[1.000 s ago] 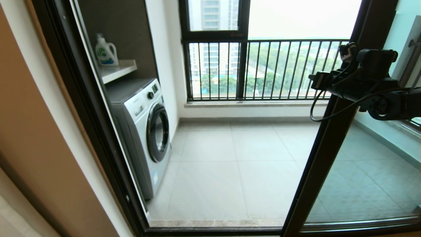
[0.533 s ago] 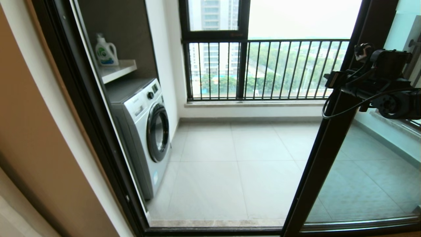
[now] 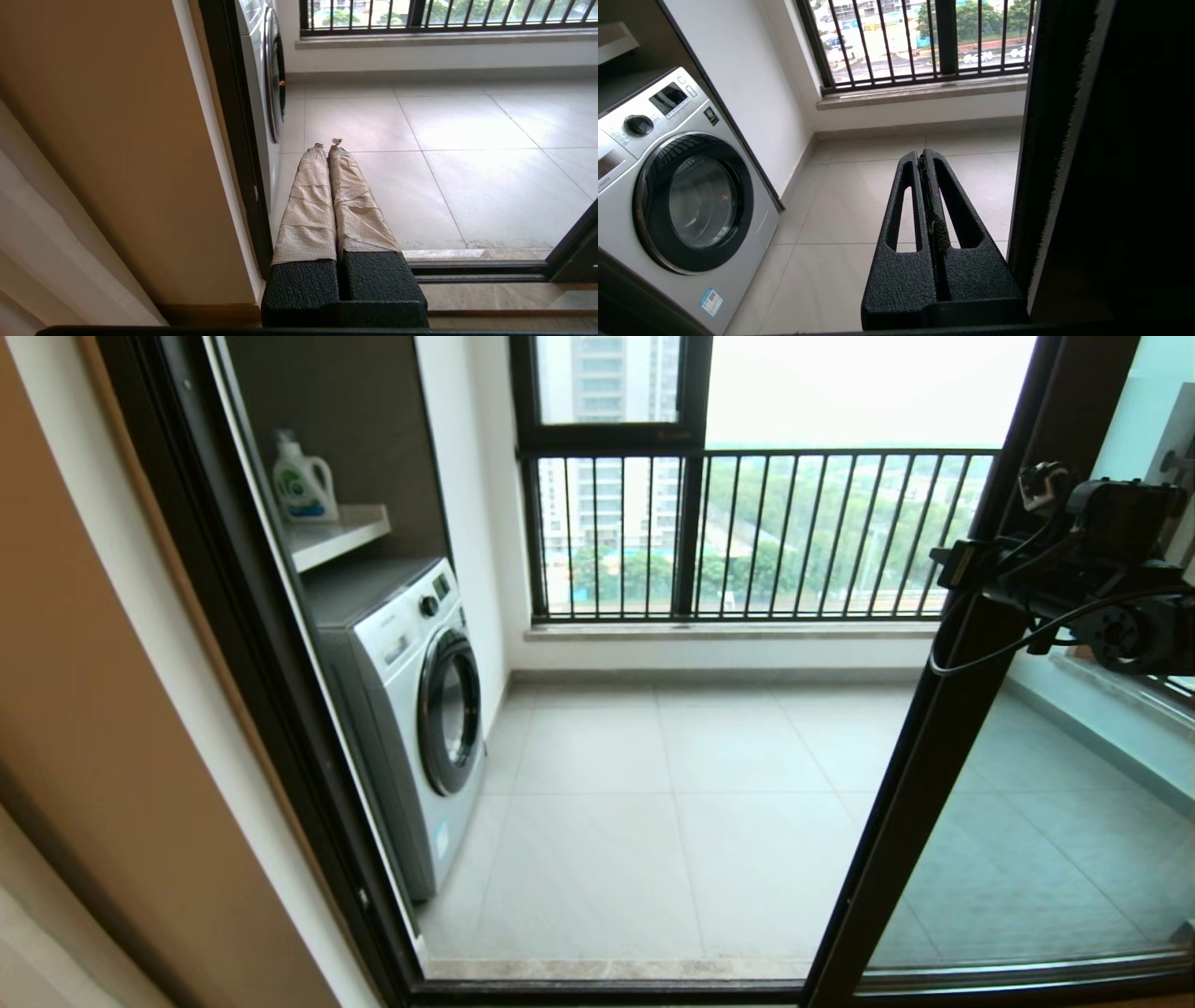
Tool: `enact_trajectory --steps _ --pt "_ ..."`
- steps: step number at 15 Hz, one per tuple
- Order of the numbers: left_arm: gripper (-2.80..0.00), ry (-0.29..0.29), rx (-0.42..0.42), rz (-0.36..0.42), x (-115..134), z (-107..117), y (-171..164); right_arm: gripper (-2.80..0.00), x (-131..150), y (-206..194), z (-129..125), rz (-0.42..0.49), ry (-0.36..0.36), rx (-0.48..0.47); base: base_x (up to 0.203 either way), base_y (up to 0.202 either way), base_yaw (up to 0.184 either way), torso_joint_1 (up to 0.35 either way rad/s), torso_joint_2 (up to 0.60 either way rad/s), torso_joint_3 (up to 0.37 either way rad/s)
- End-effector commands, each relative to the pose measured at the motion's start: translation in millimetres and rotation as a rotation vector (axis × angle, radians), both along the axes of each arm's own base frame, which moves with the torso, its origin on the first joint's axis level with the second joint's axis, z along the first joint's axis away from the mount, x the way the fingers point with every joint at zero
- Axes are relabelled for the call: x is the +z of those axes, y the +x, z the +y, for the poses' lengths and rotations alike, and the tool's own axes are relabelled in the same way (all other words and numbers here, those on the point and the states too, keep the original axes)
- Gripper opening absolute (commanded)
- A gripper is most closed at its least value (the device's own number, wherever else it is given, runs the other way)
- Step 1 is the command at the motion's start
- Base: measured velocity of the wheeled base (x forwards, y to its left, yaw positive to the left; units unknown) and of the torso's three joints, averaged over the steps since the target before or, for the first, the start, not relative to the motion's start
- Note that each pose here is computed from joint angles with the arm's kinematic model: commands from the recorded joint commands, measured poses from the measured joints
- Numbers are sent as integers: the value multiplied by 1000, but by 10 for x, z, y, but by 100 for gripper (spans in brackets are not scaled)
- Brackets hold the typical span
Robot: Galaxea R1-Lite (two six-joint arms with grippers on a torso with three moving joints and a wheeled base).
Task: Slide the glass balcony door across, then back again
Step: Open the slid door
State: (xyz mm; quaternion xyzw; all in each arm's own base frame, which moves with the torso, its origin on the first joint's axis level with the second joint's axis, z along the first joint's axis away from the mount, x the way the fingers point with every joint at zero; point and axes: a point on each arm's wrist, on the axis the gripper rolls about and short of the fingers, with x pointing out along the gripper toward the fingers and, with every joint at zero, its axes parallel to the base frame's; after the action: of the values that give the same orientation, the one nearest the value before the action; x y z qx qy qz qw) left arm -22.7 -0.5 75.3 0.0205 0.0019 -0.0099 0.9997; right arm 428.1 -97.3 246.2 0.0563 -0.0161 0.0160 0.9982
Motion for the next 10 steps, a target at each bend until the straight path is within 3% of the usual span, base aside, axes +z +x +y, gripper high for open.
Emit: enact_trajectory --steps 1,6,10 --pt "-280 0 0 2 0 0 1 -280 -1 -22 -103 -3 0 -25 0 0 0 0 0 0" --pt "-280 0 0 2 0 0 1 -280 15 -41 -59 -4 0 -15 0 0 0 0 0 0" --pt "-280 0 0 1 1 0 1 -280 125 -119 231 -17 -2 47 0 0 0 0 0 0"
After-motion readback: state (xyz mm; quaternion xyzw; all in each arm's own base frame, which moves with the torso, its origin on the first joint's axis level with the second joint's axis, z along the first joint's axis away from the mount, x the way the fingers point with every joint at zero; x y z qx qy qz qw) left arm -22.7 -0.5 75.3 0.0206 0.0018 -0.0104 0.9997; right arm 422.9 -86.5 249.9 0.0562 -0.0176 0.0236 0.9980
